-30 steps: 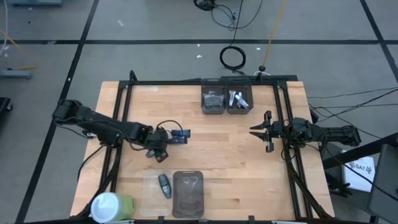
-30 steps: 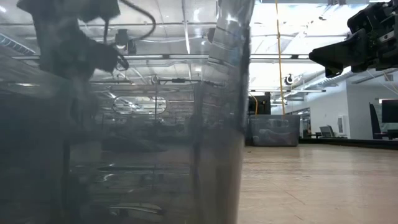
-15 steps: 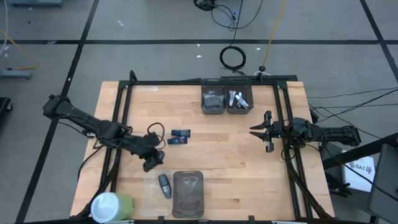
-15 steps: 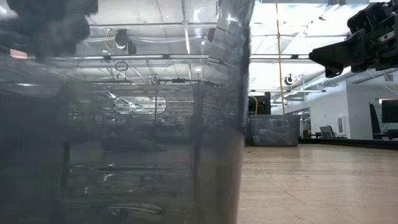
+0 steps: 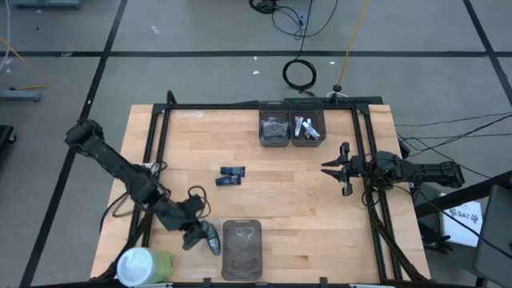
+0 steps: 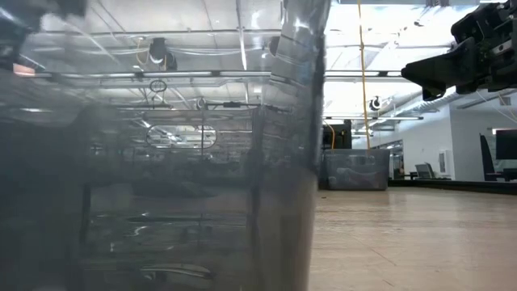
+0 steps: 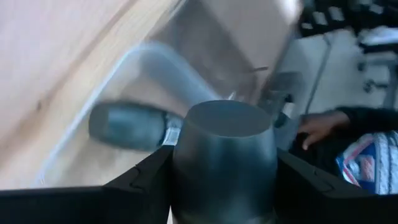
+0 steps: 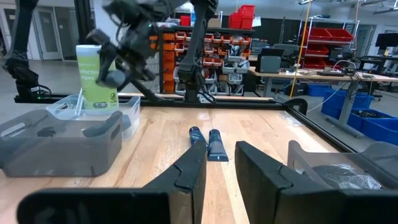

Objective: Pick & Place Travel size toiletries
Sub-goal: Put the black deodorant into the transparent bin, then put the bottom blue shave cream into the bottom black bin

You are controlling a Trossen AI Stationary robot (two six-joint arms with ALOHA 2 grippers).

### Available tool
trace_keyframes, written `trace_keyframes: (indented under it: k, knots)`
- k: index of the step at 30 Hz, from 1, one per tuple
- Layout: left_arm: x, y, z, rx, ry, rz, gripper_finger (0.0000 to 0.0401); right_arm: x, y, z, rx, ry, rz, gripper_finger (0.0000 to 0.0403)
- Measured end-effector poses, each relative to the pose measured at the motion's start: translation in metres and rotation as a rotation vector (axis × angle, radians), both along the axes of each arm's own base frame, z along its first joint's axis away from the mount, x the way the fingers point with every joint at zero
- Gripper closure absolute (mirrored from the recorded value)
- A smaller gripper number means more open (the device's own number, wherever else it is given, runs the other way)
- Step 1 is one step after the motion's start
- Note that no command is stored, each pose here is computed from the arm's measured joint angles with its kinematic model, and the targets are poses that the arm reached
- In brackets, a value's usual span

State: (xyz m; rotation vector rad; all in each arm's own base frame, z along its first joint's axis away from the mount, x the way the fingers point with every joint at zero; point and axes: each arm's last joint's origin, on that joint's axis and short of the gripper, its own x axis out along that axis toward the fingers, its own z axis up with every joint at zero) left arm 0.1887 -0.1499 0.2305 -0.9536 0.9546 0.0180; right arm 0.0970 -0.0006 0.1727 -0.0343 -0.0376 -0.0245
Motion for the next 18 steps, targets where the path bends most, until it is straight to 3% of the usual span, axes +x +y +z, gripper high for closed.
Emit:
trace_keyframes:
  k: [4,9,12,18]
  knots:
    - [0.007,-0.013,-0.018,-0.143,0.157,0.116,0.0172,0.0,0.0,0.0,0.0,0.0,0.0,0.0328]
    - [0.017,-0.022,-0.033,-0.316,0.329,0.25,0.0194,0.0,0.0,0.0,0.0,-0.001,0.0,0.0328]
    - [0.019,-0.021,-0.04,-0.343,0.407,0.281,0.0218,0.0,0.0,0.0,0.0,-0.001,0.0,0.0328]
    - [0.022,-0.017,-0.04,-0.33,0.398,0.26,0.0257,0.0,0.0,0.0,0.0,-0.001,0.0,0.0328]
